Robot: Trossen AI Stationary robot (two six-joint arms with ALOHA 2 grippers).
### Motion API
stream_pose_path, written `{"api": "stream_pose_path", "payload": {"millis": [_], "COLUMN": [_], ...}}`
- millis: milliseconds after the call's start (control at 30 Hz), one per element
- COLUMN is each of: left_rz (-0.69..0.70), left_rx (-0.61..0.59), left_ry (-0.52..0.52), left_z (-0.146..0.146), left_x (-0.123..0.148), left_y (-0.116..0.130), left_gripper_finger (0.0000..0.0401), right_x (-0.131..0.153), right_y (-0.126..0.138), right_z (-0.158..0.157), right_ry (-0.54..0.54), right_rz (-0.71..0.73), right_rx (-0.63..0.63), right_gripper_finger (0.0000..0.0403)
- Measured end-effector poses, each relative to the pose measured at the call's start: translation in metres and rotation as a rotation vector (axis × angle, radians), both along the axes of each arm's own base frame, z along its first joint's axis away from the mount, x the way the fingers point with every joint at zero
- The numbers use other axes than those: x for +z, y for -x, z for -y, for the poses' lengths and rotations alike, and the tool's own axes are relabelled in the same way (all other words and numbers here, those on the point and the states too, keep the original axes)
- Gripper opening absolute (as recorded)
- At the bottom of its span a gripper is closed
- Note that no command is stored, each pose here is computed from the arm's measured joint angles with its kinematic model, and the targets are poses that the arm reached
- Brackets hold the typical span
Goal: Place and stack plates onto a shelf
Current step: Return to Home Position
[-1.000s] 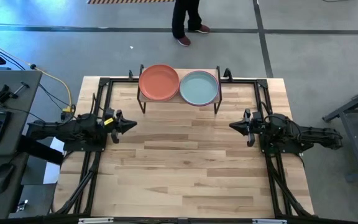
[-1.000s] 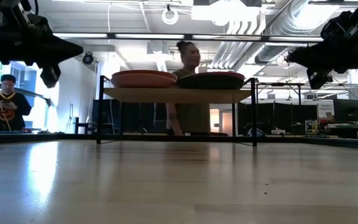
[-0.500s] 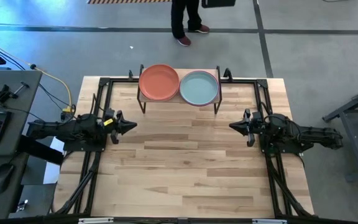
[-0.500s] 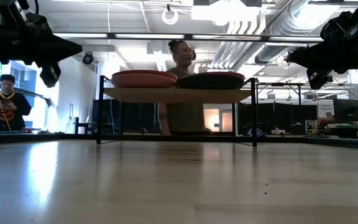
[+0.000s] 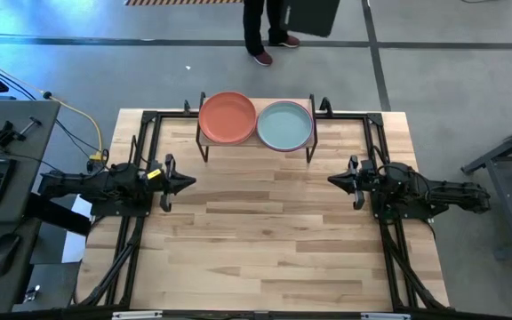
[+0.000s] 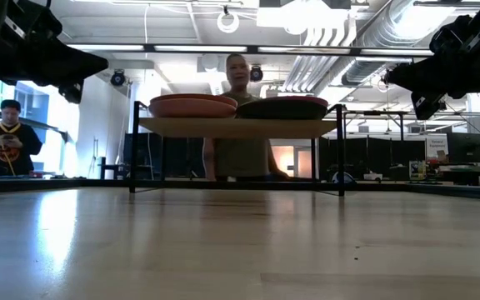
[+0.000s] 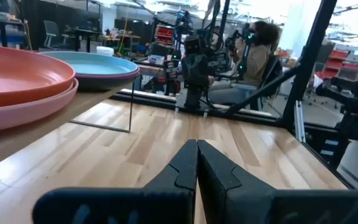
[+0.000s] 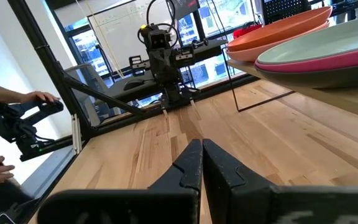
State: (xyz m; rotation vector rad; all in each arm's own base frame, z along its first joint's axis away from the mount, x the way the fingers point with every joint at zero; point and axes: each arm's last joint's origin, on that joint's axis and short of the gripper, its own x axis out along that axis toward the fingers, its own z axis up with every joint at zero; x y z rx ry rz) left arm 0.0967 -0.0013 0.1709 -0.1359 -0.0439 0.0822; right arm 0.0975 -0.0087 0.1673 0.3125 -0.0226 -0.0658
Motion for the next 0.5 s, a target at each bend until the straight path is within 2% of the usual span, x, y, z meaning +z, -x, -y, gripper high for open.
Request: {"api": "stream_pose_path", "payload": {"millis": [500], "left_rz": [-0.002], "left_rx": [0.003], "left_ry": [-0.004], "left_z": [-0.0002], "left_x": [-0.0002], "left_y": [-0.0001], "left_gripper_finger": [0.0], "right_x": [0.0], "right_y": [0.0], "right_z": [0.0], "right_ry": [0.0], "right_rz": [0.0], "right_rx": [0.0], "right_gripper_finger": [0.0]}}
